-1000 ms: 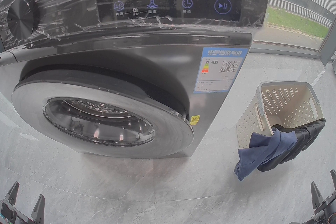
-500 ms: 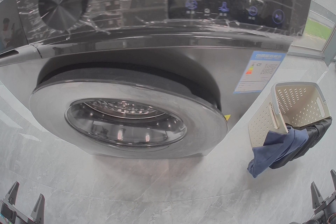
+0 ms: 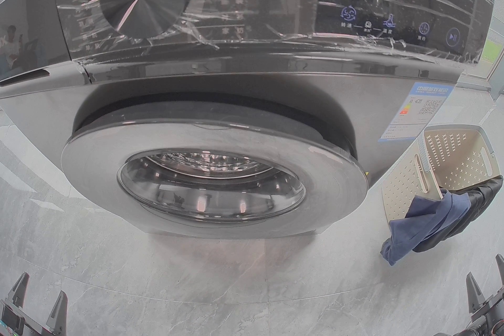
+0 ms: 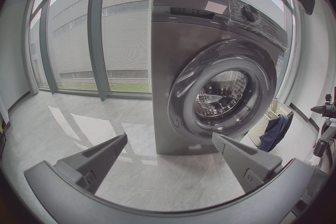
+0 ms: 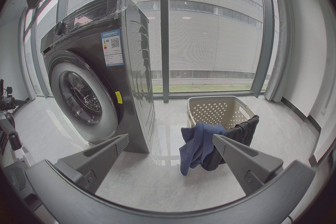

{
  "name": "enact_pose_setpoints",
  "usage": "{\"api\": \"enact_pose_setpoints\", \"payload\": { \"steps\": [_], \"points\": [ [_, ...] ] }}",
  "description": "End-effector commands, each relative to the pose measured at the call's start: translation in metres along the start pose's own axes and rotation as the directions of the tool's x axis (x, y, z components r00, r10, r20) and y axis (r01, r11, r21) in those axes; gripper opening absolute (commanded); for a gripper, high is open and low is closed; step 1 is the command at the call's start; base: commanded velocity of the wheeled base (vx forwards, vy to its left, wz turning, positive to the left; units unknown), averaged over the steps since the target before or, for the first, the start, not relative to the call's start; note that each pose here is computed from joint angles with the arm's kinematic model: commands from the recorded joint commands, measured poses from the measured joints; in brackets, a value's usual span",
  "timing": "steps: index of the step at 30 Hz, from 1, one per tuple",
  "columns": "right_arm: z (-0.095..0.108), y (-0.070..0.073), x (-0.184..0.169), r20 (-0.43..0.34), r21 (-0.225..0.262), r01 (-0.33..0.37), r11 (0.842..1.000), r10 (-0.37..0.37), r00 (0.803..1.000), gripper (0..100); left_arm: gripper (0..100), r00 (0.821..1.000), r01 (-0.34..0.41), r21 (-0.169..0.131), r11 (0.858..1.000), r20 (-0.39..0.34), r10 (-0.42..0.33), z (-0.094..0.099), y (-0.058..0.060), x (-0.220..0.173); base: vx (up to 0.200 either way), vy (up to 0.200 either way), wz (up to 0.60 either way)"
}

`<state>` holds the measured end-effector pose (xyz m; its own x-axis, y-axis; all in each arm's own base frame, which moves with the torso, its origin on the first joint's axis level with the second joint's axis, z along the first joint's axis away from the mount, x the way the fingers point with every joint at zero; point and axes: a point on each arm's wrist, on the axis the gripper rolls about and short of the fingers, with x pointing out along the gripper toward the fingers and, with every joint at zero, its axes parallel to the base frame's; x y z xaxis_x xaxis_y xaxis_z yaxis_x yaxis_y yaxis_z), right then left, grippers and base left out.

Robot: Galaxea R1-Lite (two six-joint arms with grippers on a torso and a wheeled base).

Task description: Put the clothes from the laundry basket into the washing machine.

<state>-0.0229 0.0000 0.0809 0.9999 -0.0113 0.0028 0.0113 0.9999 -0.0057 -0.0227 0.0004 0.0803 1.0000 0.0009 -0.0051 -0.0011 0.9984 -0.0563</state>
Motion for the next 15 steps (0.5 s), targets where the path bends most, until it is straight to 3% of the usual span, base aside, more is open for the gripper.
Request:
{"api": "enact_pose_setpoints", "payload": {
  "steps": [1, 6, 15],
  "points": [
    [-0.0052, 0.0001, 0.0001, -0.001, 0.000, 0.001, 1.000, -0.001, 1.000, 100, 100, 1.000, -0.001, 0.000, 1.000, -0.003, 0.001, -0.0048, 0.0003, 0.0002, 0.000, 0.000, 0.00],
    [-0.0052, 0.0000, 0.0001, -0.001, 0.000, -0.001, 1.000, 0.001, 1.000, 100, 100, 1.000, -0.001, 0.000, 1.000, -0.003, 0.001, -0.0048, 0.0003, 0.0002, 0.000, 0.000, 0.00],
    [-0.0052, 0.0000, 0.0001, -0.001, 0.000, -0.001, 1.000, 0.001, 1.000, 100, 100, 1.000, -0.001, 0.000, 1.000, -0.003, 0.001, -0.0048, 0.0003, 0.0002, 0.000, 0.200, 0.00]
  ]
}}
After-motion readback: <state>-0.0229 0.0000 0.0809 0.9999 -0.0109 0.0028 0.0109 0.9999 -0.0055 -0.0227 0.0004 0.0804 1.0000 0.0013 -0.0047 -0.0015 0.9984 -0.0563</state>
